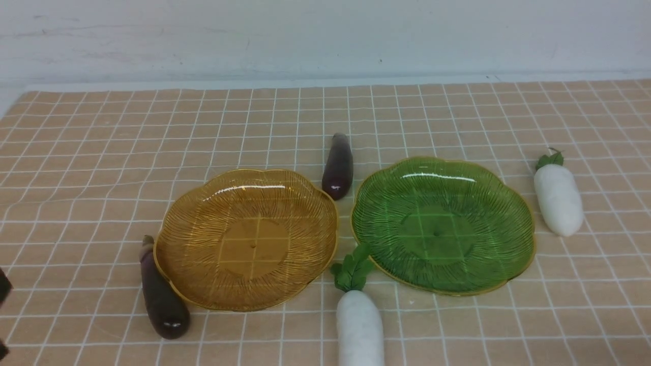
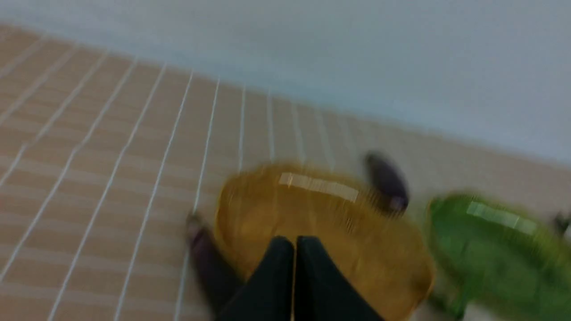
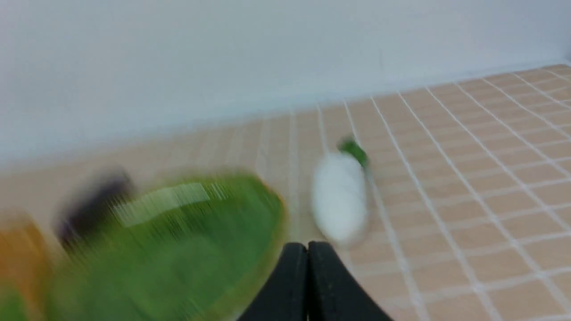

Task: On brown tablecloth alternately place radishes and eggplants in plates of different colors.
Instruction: 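Pick up the eggplant and place it in the yellow plate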

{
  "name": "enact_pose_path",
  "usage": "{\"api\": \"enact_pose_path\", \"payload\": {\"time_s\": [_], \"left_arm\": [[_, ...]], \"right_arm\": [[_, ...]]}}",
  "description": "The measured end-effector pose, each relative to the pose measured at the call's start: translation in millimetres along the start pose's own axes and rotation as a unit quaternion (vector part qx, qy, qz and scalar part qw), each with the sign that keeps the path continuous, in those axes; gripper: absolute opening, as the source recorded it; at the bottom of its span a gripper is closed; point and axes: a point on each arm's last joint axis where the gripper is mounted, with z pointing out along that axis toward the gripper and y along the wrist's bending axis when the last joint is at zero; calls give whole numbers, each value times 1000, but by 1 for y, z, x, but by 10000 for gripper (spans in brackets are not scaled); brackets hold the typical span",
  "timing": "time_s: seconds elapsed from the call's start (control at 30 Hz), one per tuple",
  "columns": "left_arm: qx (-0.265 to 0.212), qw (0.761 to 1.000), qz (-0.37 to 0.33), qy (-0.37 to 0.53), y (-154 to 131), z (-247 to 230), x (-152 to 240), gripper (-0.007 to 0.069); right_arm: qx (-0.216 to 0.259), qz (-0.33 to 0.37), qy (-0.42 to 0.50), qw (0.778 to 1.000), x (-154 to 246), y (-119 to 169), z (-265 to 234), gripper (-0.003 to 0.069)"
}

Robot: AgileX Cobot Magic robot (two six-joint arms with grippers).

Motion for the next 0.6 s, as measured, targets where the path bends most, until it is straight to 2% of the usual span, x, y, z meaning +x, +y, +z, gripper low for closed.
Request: {"api": "enact_pose_path", "payload": {"time_s": [0.03,0.07,0.17,0.23,0.27,0.4,0.6], "left_arm": [[-27,996,14,85,-1,8,-2,-3],[-46,990,24,134,0,15,-4,-3],[-108,953,45,278,7,45,-3,-3],[-122,938,45,322,10,57,0,-3],[-137,919,41,368,16,76,7,-3],[-135,897,1,421,20,111,21,-3],[-121,900,-32,418,18,138,22,-3]], "right_arm": [[-11,55,-21,998,-4,1,0,-15],[-8,113,-38,993,-7,1,0,-15],[-11,174,-53,983,-10,0,-1,-15],[-11,187,-56,981,-10,0,-1,-15],[-11,198,-57,978,-10,0,-1,-15],[-11,213,-51,976,-9,0,0,-15],[-11,206,4,978,0,2,0,-15]]}}
